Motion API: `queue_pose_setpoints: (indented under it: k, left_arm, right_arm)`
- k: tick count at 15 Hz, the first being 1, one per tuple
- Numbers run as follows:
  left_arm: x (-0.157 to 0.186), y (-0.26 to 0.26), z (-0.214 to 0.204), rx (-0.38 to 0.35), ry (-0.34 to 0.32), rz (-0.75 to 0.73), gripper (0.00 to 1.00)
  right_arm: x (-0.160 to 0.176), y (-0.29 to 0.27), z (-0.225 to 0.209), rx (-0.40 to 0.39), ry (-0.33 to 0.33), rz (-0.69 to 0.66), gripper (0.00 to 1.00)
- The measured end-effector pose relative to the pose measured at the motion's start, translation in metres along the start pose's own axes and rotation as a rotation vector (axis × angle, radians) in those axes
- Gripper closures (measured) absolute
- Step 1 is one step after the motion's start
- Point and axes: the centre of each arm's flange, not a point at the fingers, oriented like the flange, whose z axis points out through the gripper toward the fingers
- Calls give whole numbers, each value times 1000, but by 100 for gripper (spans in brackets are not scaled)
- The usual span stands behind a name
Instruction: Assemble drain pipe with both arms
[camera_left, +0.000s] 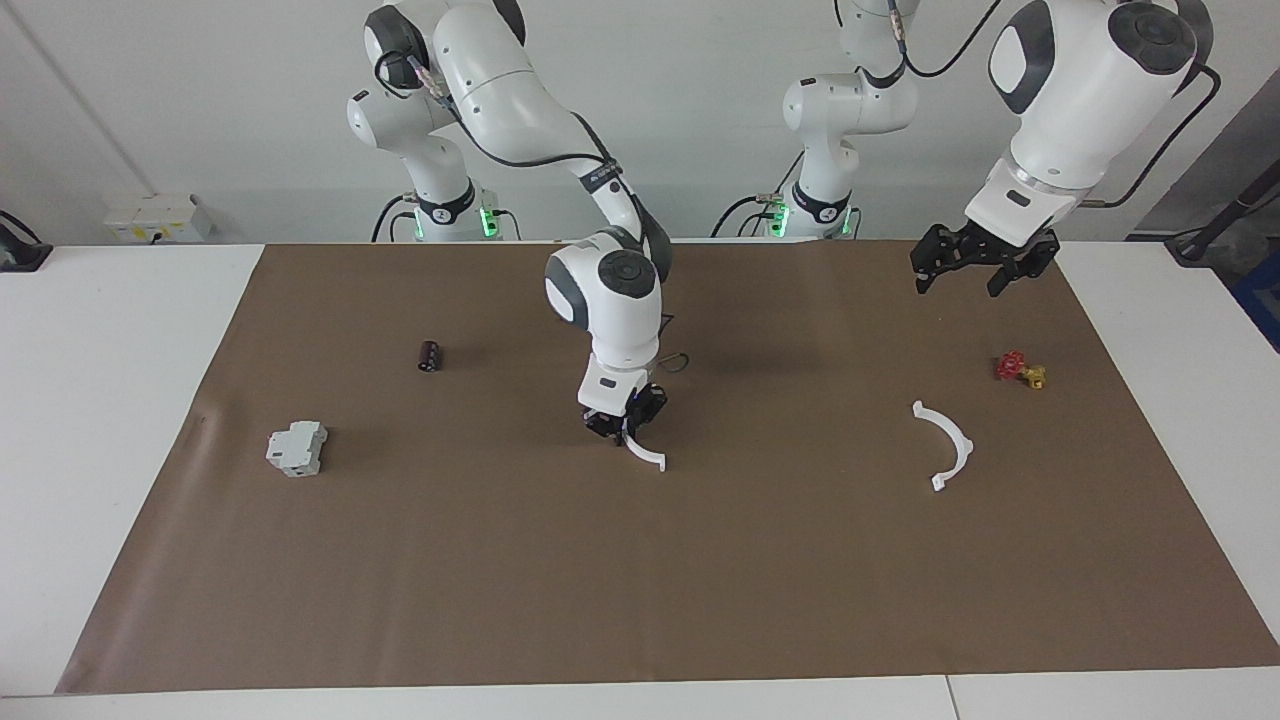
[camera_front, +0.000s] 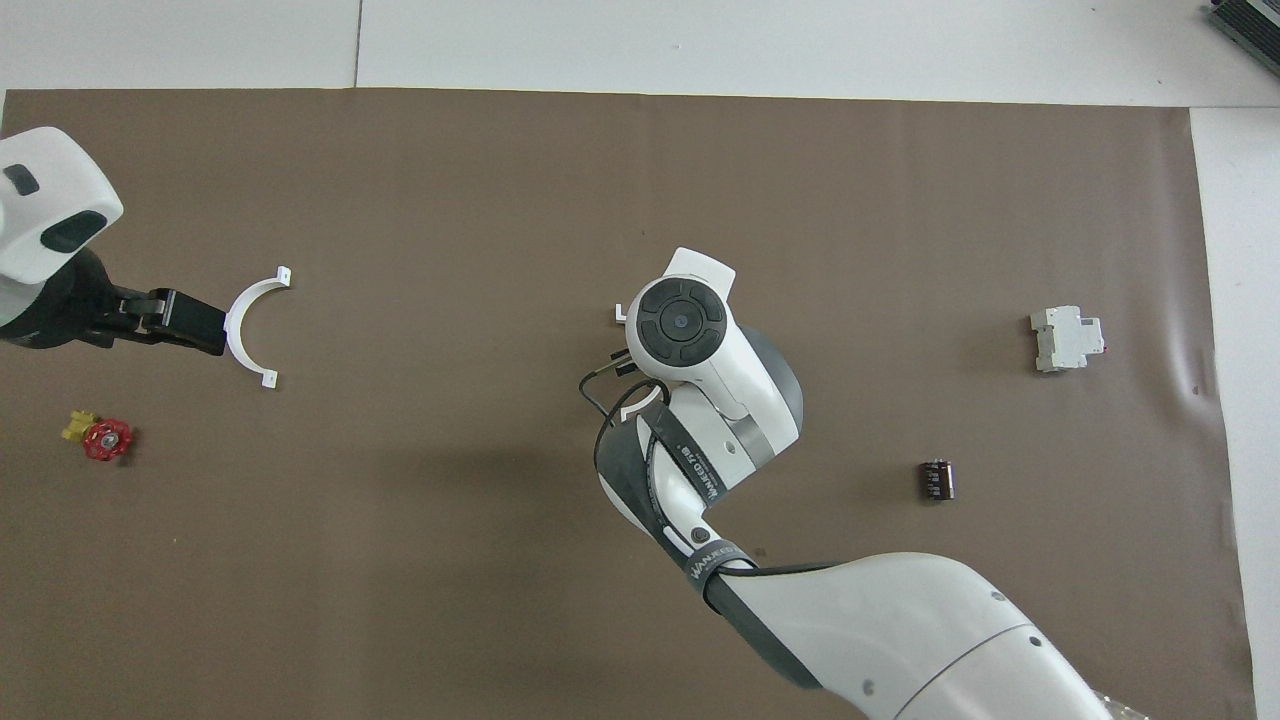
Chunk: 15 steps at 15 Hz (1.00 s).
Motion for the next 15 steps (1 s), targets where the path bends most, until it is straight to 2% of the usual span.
queue_pose_setpoints:
  k: [4, 7, 9, 11, 15]
  left_arm:
    - [0, 0, 0, 0, 0, 0, 0]
    - [2, 0, 9, 1, 16, 0, 0]
    - [3, -3, 19, 2, 28, -7, 0]
    - [5, -13, 24, 1, 44, -27, 0]
    - [12, -35, 52, 3, 102, -64, 0]
  right_arm:
    - [2, -1, -8, 6, 9, 16, 34]
    - [5, 11, -55, 46, 10, 75, 2]
    - [5, 44, -108, 55, 16, 163, 0]
    - [0, 102, -156, 53, 14, 257, 0]
    - [-20, 216, -215, 45, 31, 429, 0]
